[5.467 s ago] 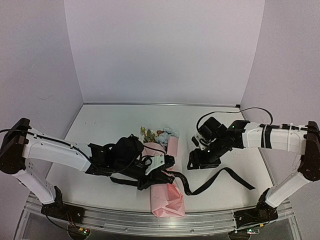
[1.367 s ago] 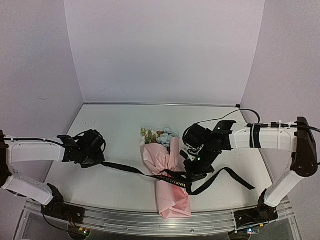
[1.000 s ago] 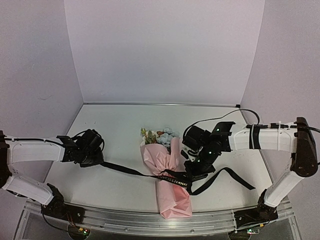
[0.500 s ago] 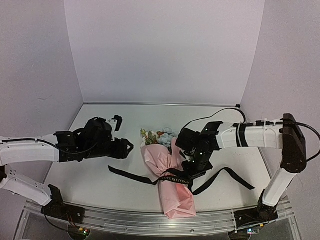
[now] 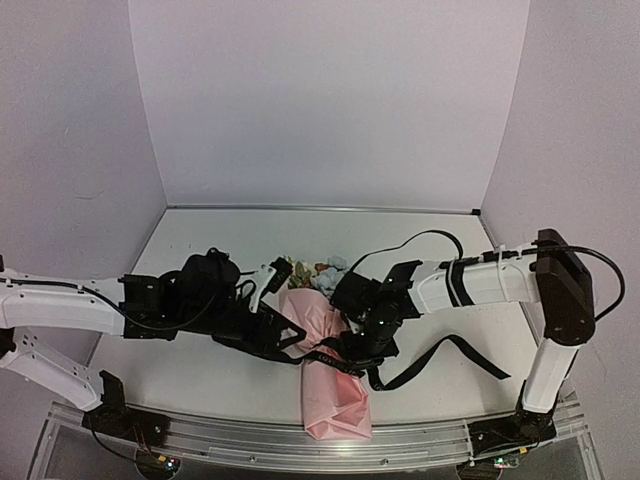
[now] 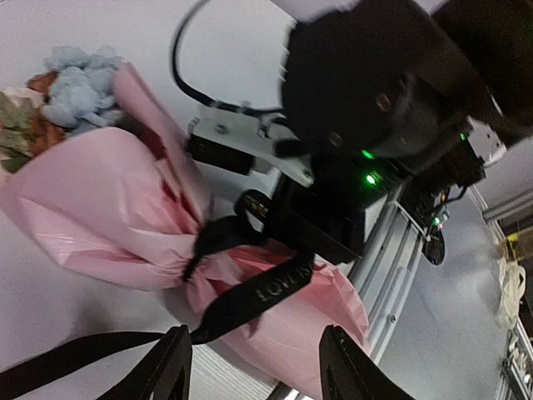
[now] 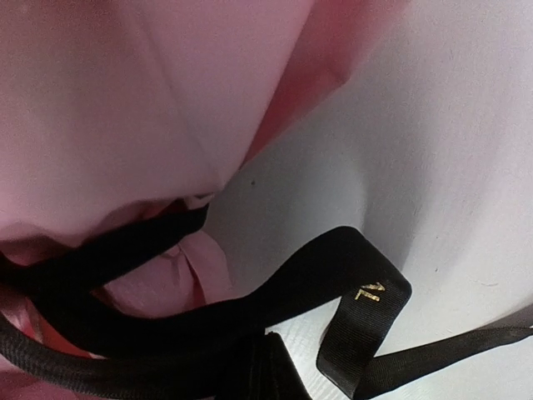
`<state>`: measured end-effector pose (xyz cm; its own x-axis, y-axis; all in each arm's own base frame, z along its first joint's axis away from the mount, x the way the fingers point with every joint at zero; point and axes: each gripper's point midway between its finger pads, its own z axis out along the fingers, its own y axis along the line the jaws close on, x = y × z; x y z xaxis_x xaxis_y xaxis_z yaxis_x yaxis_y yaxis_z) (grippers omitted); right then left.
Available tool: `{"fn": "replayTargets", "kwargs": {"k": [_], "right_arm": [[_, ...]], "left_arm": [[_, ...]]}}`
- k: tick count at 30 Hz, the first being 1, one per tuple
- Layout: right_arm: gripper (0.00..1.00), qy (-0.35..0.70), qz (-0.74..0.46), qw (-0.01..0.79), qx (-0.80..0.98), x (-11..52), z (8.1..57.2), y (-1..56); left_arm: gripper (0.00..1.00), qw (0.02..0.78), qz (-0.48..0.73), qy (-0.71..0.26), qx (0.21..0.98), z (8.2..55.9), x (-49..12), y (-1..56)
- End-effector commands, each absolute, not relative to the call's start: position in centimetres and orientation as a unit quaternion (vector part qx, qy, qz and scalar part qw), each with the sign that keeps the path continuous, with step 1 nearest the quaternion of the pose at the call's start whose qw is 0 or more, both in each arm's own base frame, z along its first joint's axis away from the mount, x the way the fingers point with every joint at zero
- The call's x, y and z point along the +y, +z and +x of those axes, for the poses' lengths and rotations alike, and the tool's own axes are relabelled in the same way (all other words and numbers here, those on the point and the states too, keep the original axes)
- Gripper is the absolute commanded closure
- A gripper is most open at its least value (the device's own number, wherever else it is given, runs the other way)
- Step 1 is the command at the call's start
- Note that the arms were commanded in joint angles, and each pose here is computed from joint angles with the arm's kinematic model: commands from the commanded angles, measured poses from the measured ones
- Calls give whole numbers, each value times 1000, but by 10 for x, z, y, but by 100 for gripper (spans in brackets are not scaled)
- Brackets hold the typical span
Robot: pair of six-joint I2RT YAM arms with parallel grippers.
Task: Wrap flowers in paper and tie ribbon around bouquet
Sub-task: Cross the half-tied ribbon over the folded bouquet.
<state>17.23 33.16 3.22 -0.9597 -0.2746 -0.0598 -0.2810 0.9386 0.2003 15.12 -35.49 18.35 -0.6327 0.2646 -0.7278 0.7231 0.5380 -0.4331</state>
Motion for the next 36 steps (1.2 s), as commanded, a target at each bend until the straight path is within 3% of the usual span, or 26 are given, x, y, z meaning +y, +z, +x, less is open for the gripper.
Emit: {"fn": "replayTargets", "kwargs": {"k": [1,8,23,30,36], "right_arm": [[100,124,-126,50,983,341,188,51],[100,86,-173,63,979,309,184,60],[99,34,-201,75,976,278,190,71],[97,32,-194,71,978,273,197,71],[91,23,-203,69,976,270,199,74]], "left_arm": [[46,313,364,-389,786,127,-389,190],[53,292,412,-380,775,116,-423,165],[76,304,444,-310,784,139,-448,133],[75,312,456,-306,776,153,-454,135],[70,309,467,-311,768,157,-452,135]]}}
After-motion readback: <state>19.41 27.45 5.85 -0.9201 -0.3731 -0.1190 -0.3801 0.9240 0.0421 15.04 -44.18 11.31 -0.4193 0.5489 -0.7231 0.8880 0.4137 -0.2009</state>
